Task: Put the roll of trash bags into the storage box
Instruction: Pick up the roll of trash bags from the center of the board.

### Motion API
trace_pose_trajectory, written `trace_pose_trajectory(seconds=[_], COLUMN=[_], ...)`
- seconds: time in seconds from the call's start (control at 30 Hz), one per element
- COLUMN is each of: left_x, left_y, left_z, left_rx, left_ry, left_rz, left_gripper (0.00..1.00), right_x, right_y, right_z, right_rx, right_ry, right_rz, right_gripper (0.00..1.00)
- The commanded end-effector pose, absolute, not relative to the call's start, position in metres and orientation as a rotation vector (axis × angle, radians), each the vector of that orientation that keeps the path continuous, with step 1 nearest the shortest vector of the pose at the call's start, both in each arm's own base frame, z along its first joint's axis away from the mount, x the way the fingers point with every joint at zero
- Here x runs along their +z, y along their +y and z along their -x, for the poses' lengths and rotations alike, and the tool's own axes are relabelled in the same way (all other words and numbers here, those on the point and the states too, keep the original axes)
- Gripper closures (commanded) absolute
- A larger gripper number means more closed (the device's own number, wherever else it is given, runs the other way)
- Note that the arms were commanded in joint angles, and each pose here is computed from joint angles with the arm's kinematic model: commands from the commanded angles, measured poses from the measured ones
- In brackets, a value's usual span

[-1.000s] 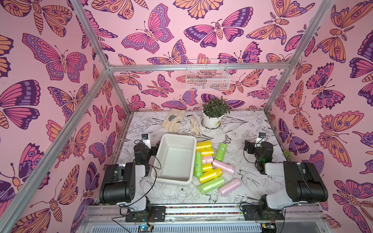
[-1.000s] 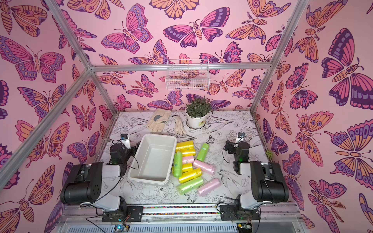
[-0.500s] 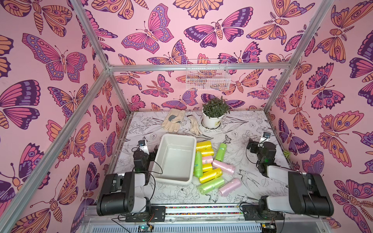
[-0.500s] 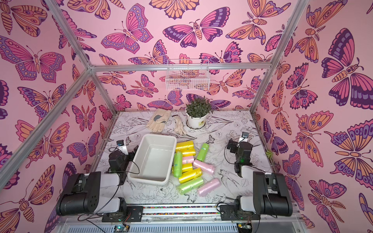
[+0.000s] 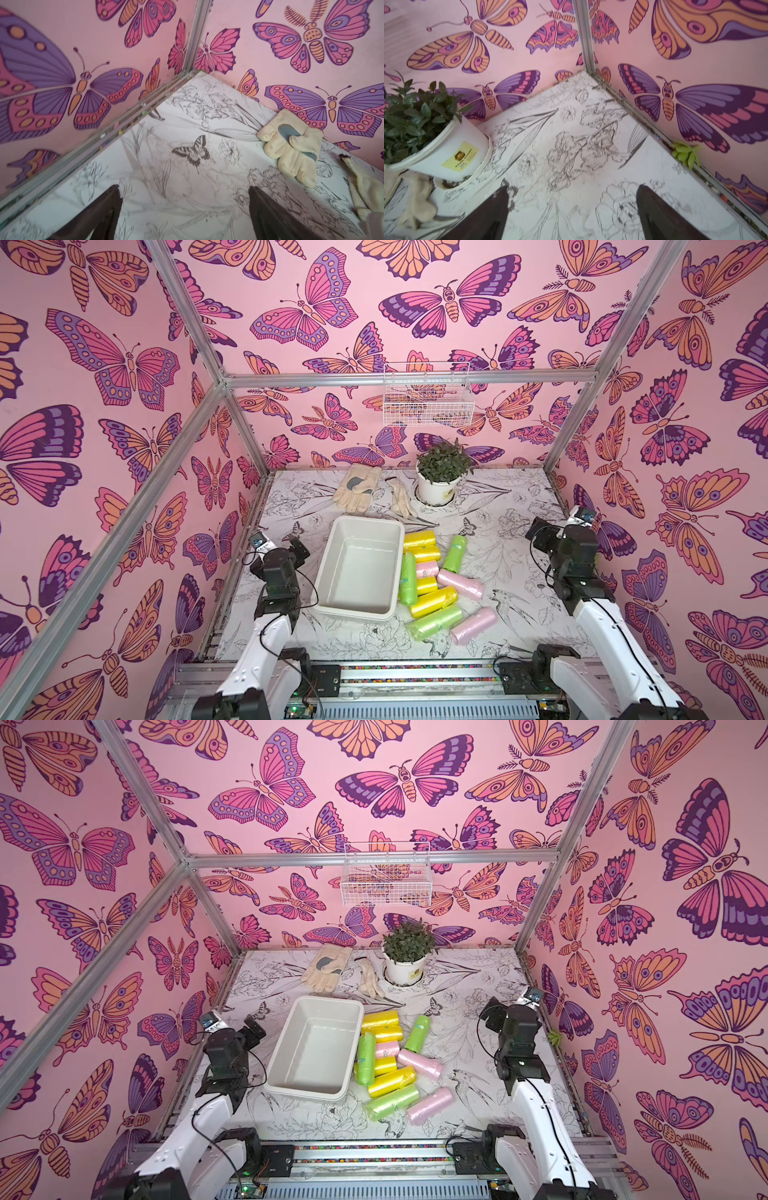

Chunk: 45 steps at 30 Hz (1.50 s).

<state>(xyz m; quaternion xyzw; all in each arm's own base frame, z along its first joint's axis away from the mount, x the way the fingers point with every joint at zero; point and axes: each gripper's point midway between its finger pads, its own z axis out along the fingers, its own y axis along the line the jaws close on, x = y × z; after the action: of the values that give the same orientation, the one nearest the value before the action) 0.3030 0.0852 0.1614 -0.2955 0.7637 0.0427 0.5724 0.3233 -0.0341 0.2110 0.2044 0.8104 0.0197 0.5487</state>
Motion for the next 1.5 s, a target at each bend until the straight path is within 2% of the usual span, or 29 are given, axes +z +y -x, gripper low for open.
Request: trace_pose_trajectory(seconds=[0.0, 0.2, 0.37, 0.5, 0.6, 0.73, 0.87, 1.03, 1.17, 1.47], left_x=[0.177, 0.253, 0.265, 0.238, 0.213, 0.216, 0.208, 0.209, 0.207, 0.206], left_y=[0.071, 0.009, -0.028, -0.015, -0.024, -0.051, -0.05, -0.051, -0.052, -0.052], left_z=[-0.277, -0.261, -0.243, -0.239, -0.249, -0.254, -0.256, -0.254, -0.255, -0.255], left_rx=[-0.058, -0.374, -0.482, -0.332, -0.401, -0.598, -0.593, -0.587, -0.587, -0.586], left_ry=[1.856, 2.084, 2.362, 2.429, 2.416, 2.432, 2.463, 2.452, 2.453, 2.457], left_rz=[0.847, 0.614, 0.323, 0.276, 0.235, 0.107, 0.127, 0.117, 0.117, 0.119], left_gripper=[0.01, 0.01, 0.01, 0.0, 0.0, 0.0, 0.0, 0.0, 0.0, 0.0], right_x=[0.182, 0.167, 0.152, 0.144, 0.144, 0.141, 0.134, 0.124, 0.115, 0.079], right_y=[-0.012, 0.02, 0.075, 0.102, 0.122, 0.122, 0.122, 0.144, 0.154, 0.177], right_z=[-0.292, -0.273, -0.27, -0.26, -0.254, -0.246, -0.239, -0.241, -0.248, -0.263], right_rx=[0.177, 0.395, 0.728, 0.713, 0.739, 0.599, 0.51, 0.613, 0.577, 0.565], right_ry=[2.151, 2.321, 2.444, 2.52, 2.531, 2.597, 2.707, 2.745, 2.794, 2.922], right_rz=[-0.514, -0.535, -0.493, -0.413, -0.35, -0.179, -0.002, 0.124, 0.225, 0.31], right_gripper=[0.01, 0.01, 0.01, 0.0, 0.04, 0.07, 0.11, 0.11, 0.11, 0.18])
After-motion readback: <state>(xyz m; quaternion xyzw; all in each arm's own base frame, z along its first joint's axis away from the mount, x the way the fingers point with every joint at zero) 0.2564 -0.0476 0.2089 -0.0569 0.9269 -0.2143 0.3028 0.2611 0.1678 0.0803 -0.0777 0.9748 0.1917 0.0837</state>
